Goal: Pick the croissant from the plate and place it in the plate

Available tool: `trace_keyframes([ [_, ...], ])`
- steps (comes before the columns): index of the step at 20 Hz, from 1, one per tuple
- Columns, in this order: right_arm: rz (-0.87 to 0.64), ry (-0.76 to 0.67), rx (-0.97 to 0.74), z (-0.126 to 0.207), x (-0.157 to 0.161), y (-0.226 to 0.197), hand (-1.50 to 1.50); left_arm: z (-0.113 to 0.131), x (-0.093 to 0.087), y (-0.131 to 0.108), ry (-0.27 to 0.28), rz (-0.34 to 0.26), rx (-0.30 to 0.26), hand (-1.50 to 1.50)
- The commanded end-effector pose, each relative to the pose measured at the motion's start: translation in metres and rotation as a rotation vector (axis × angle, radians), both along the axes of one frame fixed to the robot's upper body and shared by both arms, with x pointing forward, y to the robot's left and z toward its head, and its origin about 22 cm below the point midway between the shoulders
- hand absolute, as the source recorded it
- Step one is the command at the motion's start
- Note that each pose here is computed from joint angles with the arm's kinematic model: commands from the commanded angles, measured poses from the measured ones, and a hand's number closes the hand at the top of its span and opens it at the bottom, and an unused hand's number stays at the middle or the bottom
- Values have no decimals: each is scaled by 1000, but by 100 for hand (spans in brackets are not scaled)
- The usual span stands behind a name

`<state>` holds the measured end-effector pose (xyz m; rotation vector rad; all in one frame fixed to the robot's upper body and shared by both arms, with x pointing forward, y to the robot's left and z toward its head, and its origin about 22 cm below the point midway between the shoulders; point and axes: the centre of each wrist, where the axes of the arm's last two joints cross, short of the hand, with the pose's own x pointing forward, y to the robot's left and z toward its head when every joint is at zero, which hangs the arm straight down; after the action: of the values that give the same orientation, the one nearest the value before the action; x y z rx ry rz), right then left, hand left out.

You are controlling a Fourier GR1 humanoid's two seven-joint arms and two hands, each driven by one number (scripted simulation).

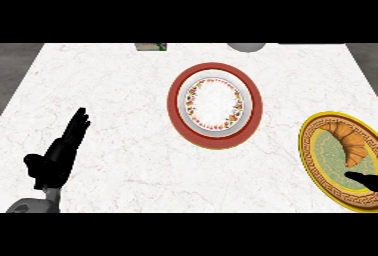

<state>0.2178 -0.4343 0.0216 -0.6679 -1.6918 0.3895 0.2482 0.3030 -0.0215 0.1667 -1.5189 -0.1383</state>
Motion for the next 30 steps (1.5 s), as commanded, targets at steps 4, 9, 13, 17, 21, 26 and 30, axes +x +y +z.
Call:
trace_keyframes([
  [4,4,301,-264,27,-3,-12,-150,5,12,-2,4,-25,-1,0],
  [9,3,424,-240,40,-3,6,-150,0,-11,-4,-4,0,-1,0],
  [13,-41,477,-280,57,17,-9,-150,-3,6,1,8,-17,-1,0],
  [17,-39,524,-330,39,24,12,-150,-21,3,-7,12,-14,-7,0],
  [21,-57,592,-345,23,31,-12,-150,-5,5,4,-6,-13,-5,0],
  [26,-27,626,-372,2,47,9,-150,1,5,11,9,-23,0,0],
  [30,-38,633,-370,-1,68,3,-150,-8,5,2,9,-20,-2,0],
])
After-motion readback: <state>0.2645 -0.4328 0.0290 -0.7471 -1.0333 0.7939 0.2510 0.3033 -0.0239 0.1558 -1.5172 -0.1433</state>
